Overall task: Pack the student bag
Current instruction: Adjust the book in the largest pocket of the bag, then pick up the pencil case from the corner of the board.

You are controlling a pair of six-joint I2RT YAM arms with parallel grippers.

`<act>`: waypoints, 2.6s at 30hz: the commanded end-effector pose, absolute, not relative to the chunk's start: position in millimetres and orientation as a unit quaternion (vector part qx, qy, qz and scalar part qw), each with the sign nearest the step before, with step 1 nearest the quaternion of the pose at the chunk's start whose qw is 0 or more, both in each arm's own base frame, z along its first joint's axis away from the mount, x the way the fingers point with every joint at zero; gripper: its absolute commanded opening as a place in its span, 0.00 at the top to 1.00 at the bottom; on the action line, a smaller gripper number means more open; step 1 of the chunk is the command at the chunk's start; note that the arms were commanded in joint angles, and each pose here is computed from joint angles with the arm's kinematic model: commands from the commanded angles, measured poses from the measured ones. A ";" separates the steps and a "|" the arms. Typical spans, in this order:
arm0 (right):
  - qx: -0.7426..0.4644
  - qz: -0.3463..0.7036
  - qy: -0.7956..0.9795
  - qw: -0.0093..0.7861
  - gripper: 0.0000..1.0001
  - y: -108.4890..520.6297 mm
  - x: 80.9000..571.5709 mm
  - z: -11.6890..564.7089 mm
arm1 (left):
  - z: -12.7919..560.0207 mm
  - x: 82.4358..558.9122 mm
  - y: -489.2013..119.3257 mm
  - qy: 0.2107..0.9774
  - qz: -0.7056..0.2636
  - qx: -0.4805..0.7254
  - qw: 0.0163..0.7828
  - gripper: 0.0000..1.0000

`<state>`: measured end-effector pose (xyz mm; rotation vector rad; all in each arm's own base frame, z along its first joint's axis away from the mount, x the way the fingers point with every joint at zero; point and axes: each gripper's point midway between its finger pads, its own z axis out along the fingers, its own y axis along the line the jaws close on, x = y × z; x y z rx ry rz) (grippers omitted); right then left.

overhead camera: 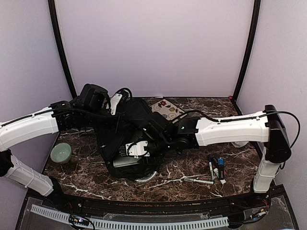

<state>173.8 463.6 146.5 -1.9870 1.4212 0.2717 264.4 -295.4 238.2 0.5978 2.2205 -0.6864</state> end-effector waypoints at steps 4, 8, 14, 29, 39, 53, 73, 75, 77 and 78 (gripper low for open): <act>-0.763 0.026 0.516 0.387 0.46 484.7 191.9 129.5 | 300.5 271.2 -296.5 0.821 -0.308 0.216 0.430 1.00; -0.762 -0.004 0.520 0.386 0.45 481.8 201.4 107.4 | 298.7 270.7 -297.0 0.821 -0.309 0.218 0.427 1.00; -0.771 -0.010 0.517 0.370 0.43 477.2 203.6 75.9 | 298.6 268.7 -298.9 0.820 -0.312 0.225 0.423 1.00; -0.659 -0.063 0.583 0.471 0.49 485.9 302.6 103.3 | 298.7 263.5 -300.5 0.818 -0.324 0.229 0.417 1.00; -0.594 -0.067 0.612 0.518 0.52 487.9 320.9 121.2 | 297.6 260.3 -298.9 0.817 -0.329 0.227 0.415 1.00; -0.724 0.179 0.583 0.324 0.48 471.7 188.2 126.4 | 280.0 266.9 -292.3 0.835 -0.294 0.222 0.409 1.00; -0.648 0.220 0.714 0.148 0.52 280.4 182.8 136.0 | 216.3 261.1 -298.7 0.870 -0.282 0.234 0.330 1.00; -0.593 0.197 0.762 0.169 0.53 252.2 218.2 140.9 | 213.3 259.4 -299.1 0.871 -0.284 0.234 0.326 1.00; -0.533 0.184 0.804 0.189 0.55 220.8 252.6 148.6 | 211.7 257.9 -301.0 0.869 -0.290 0.238 0.323 1.00; -0.503 0.174 0.824 0.196 0.55 202.6 269.8 151.5 | 210.4 257.2 -301.5 0.869 -0.291 0.239 0.322 1.00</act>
